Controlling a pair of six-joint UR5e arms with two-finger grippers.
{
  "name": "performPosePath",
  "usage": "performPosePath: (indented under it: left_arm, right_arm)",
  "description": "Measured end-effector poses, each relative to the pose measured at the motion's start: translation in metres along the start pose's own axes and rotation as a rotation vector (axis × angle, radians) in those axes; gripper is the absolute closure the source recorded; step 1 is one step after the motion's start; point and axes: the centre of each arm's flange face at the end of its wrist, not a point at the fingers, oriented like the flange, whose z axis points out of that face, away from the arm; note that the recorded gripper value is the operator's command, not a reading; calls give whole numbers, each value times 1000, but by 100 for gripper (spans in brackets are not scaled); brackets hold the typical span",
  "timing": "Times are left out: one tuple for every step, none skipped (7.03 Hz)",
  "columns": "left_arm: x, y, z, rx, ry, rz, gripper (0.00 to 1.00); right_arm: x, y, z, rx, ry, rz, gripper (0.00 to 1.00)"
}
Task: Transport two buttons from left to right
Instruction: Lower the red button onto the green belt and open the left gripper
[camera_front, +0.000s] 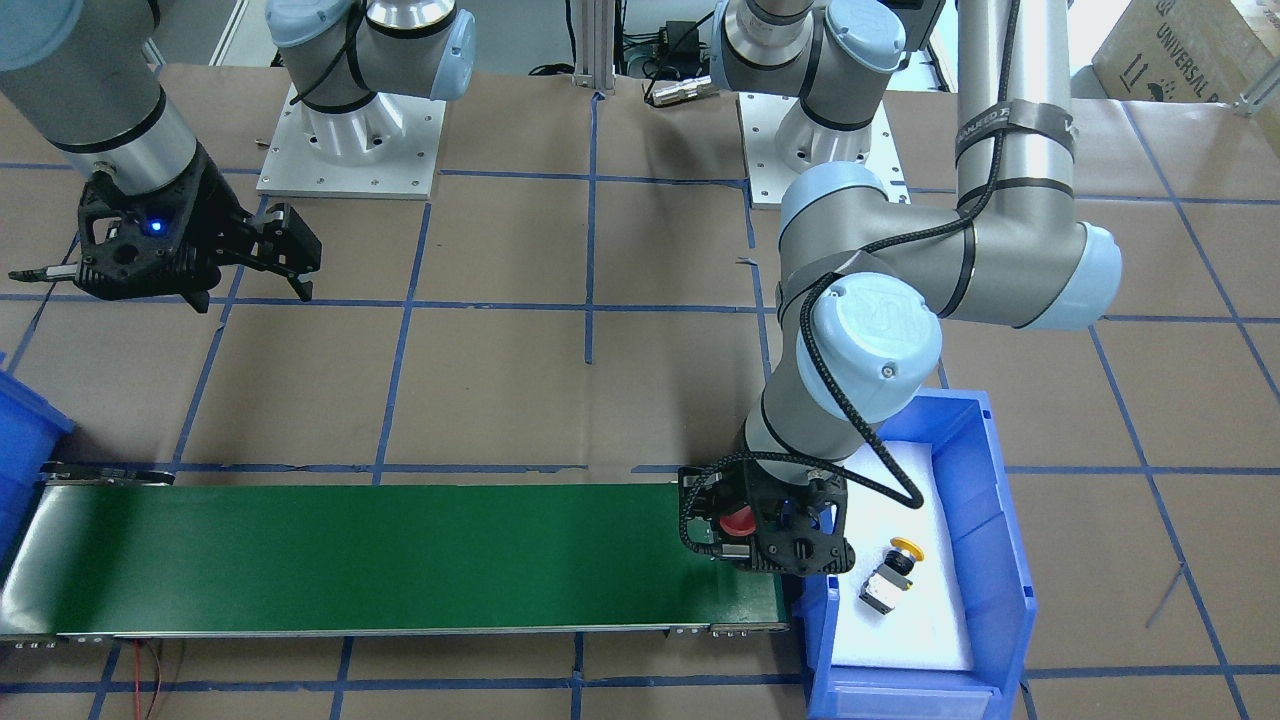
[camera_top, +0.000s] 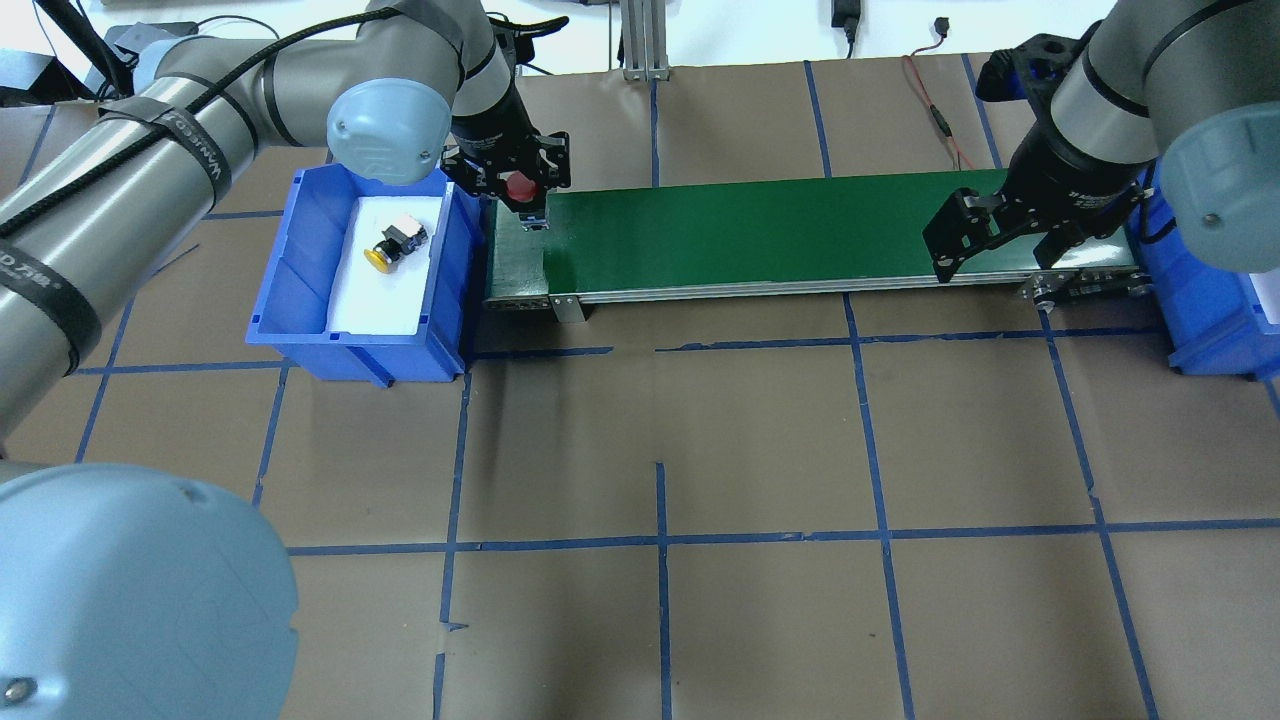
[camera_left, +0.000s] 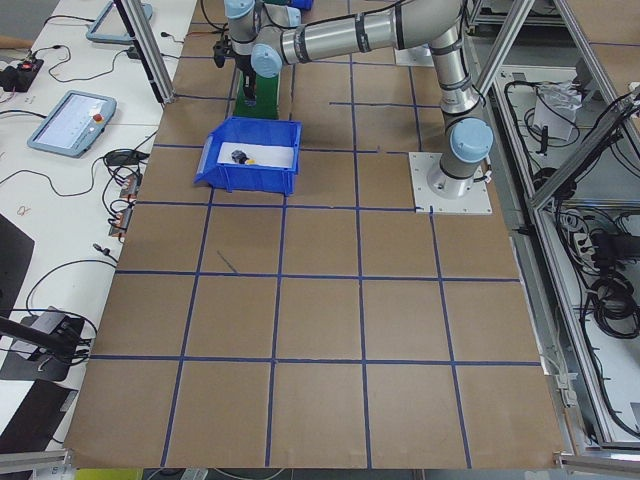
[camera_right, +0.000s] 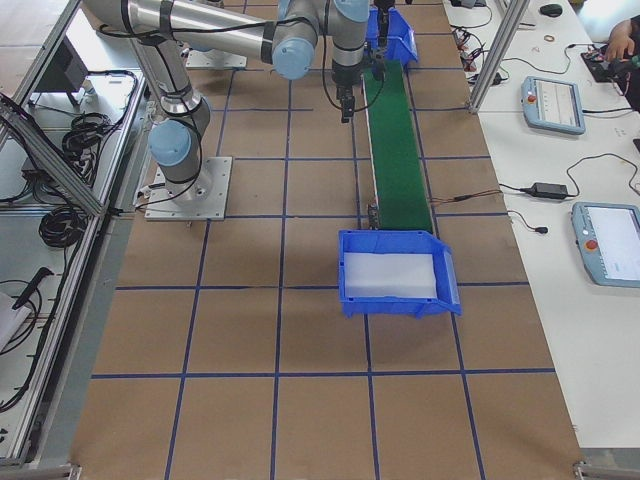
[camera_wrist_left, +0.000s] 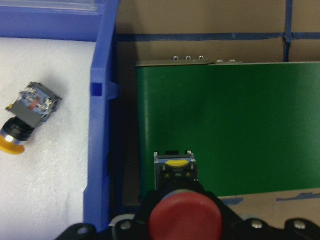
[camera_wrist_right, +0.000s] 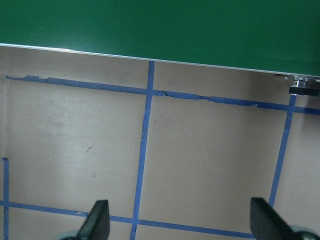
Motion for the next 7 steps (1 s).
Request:
performPosePath:
  left_arm:
    - [1, -1, 9, -10, -13, -7, 73]
    - [1, -1, 13, -16, -22, -24, 72]
    - [2, -1, 15, -19, -25, -43, 60]
    - [3, -1, 16, -20, -26, -51, 59]
    - [3, -1, 19, -23, -27, -50, 59]
    - [3, -2, 24, -26, -27, -45, 46]
    - [3, -3, 28, -26, -26, -40, 6]
  right_arm:
    - [0, 0, 0, 0, 0, -1, 0]
    - [0, 0, 0, 0, 0, -1, 0]
    - [0, 0, 0, 0, 0, 0, 0]
    - [0, 0, 0, 0, 0, 0, 0]
    - [0, 0, 0, 0, 0, 0, 0]
    - [0, 0, 0, 0, 0, 0, 0]
    - [0, 0, 0, 0, -1, 0, 0]
